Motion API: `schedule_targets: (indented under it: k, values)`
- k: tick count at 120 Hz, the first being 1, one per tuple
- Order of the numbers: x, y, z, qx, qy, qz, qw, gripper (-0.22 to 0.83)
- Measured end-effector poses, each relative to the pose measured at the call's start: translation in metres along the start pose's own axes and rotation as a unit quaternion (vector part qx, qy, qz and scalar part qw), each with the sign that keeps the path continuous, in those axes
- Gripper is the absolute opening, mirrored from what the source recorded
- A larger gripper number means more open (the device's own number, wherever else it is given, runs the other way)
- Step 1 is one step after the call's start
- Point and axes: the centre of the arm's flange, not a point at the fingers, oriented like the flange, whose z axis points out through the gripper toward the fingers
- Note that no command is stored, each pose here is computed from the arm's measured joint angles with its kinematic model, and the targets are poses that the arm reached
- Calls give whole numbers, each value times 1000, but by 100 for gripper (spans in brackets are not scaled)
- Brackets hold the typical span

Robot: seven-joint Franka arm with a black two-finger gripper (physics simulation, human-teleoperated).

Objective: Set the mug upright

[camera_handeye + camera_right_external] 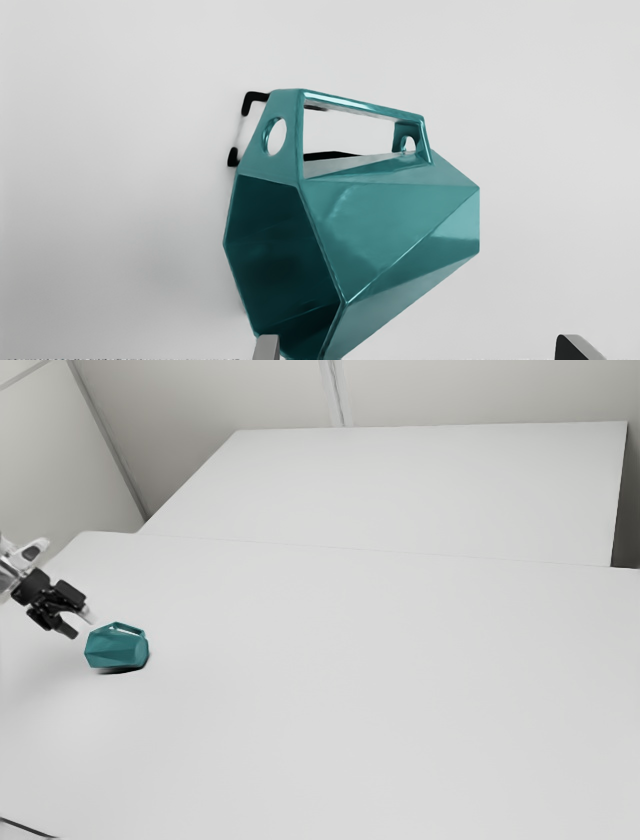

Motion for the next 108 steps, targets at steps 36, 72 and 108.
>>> schedule_targets:
  k: [36,72,108]
  values:
    - [8,-22,25,-45,-17,46,998,61]
    - [22,-27,50,-94,-3,81,992,61]
    - [24,-25,54,-128,34,91,987,39]
